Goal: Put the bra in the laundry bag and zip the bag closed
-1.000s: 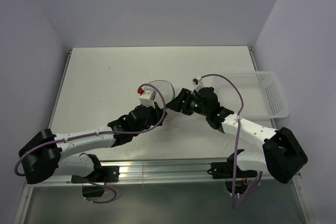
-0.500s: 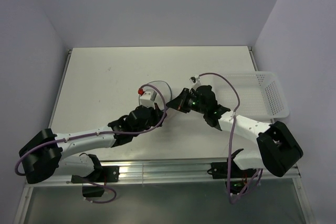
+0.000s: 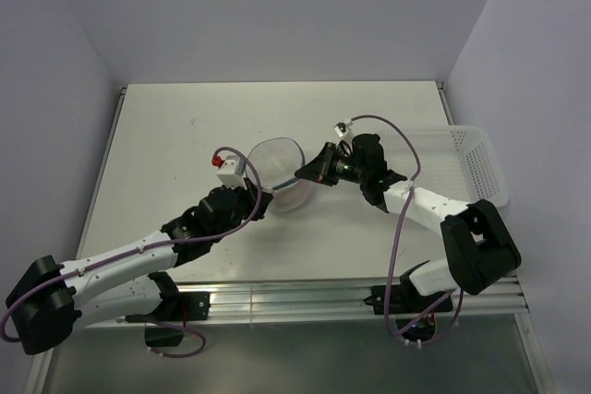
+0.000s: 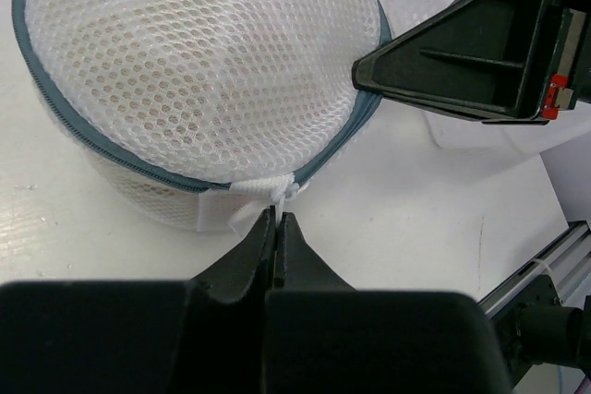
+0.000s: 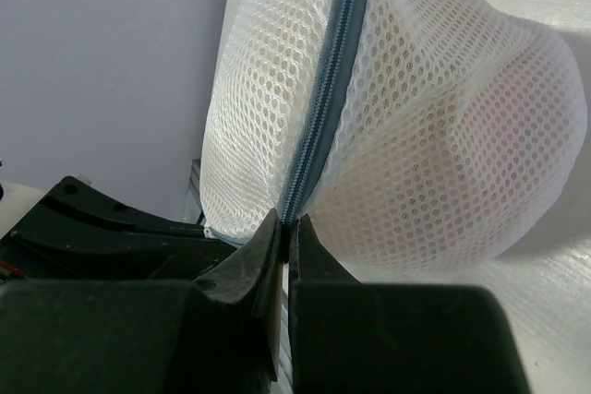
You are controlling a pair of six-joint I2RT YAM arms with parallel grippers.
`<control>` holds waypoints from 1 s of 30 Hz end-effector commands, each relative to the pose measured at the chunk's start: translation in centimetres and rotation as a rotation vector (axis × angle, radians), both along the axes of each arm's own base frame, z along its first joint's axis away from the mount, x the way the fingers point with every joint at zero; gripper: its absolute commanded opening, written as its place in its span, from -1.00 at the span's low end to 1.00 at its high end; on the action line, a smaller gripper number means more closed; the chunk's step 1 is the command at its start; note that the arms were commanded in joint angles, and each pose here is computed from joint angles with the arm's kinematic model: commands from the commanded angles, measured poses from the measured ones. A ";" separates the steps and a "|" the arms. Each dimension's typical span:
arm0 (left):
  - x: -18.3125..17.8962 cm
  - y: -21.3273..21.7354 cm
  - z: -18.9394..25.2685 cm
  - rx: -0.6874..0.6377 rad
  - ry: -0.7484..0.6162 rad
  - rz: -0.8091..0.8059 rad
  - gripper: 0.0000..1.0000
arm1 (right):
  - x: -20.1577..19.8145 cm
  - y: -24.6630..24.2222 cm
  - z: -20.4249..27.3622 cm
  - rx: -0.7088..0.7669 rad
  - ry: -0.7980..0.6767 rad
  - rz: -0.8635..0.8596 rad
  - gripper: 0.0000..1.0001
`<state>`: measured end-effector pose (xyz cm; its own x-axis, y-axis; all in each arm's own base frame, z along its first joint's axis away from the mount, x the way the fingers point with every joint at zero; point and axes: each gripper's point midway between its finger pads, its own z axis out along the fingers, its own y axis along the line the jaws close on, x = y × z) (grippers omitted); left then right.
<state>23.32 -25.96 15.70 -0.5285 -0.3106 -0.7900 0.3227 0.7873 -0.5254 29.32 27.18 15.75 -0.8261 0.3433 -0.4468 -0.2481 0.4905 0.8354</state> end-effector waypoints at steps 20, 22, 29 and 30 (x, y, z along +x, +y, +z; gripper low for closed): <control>0.5 4.6 11.7 -0.053 -0.136 0.140 0.98 | 4.2 -2.6 1.4 -0.105 -0.114 -0.165 -0.04; 0.1 5.4 13.6 -0.078 -0.175 0.143 0.98 | 4.1 -3.0 1.8 -0.121 -0.125 -0.177 0.62; 0.3 8.1 17.0 -0.046 -0.246 0.231 0.99 | 2.8 -6.1 6.4 -0.180 -0.269 -0.273 0.99; 0.3 8.4 17.0 -0.033 -0.247 0.238 0.98 | 2.8 -6.8 6.8 -0.195 -0.286 -0.304 0.99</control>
